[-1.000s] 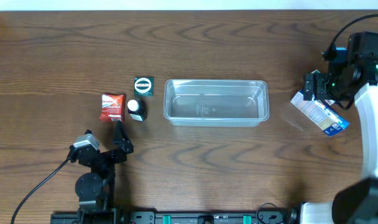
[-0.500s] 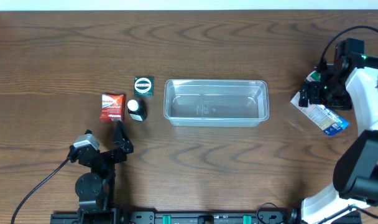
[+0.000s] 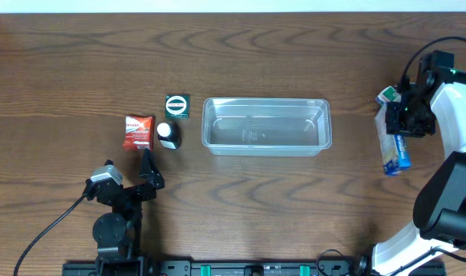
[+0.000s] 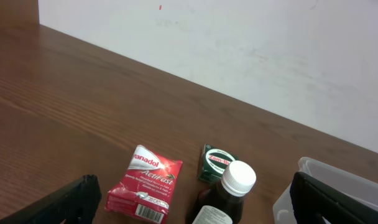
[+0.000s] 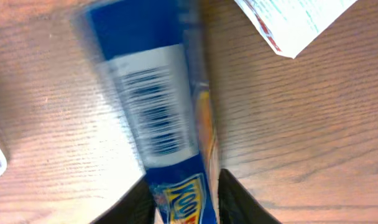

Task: Pack container
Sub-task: 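Grasp the blue Kool box with the right gripper and lift, then carry the blue box over the container and lower it inside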

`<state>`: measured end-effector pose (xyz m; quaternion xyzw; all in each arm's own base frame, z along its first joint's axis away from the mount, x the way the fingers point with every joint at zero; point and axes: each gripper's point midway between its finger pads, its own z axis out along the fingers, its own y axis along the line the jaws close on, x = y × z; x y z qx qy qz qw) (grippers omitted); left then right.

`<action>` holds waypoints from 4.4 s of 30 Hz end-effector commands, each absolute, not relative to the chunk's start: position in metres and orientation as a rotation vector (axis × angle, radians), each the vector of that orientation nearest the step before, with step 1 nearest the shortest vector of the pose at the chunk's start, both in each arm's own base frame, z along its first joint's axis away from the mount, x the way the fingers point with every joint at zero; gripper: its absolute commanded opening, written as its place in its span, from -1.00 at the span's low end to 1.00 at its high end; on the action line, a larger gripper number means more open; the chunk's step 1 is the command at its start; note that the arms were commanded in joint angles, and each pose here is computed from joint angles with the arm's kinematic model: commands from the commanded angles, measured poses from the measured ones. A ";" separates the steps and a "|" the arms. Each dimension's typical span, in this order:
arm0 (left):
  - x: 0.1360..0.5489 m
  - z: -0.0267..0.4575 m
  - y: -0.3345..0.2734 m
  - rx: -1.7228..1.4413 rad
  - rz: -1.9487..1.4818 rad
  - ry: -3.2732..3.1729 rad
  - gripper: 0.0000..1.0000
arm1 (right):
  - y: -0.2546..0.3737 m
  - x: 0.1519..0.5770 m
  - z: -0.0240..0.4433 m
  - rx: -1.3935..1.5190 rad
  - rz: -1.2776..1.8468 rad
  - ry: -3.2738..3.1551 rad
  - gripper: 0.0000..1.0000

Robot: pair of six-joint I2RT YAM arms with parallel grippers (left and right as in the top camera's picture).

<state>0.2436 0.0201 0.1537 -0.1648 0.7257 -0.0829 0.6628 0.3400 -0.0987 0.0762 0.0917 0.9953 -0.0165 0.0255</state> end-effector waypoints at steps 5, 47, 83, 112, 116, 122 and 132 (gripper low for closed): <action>0.243 0.135 0.023 -0.378 -0.158 1.692 0.96 | -0.099 0.340 0.077 0.338 -0.043 3.069 -0.96; 0.243 0.135 0.023 -0.378 -0.158 1.692 0.96 | 0.161 0.356 0.242 -1.787 0.051 1.981 -0.98; 0.243 0.135 0.023 -0.378 -0.158 1.692 0.96 | 0.195 0.383 0.122 -2.191 -0.134 1.997 -0.97; 0.243 0.135 0.023 -0.378 -0.158 1.692 0.96 | 0.189 0.386 0.073 -2.057 -0.230 2.138 -0.97; 0.243 0.135 0.023 -0.377 -0.158 1.692 0.96 | 0.189 0.384 0.073 -2.065 -0.223 2.137 -0.97; 0.243 0.135 0.023 -0.378 -0.158 1.692 0.96 | 0.188 0.369 0.070 -2.071 -0.165 2.204 -0.71; 0.243 0.135 0.023 -0.378 -0.158 1.692 0.96 | 0.191 0.356 0.070 -2.088 -0.143 2.240 0.99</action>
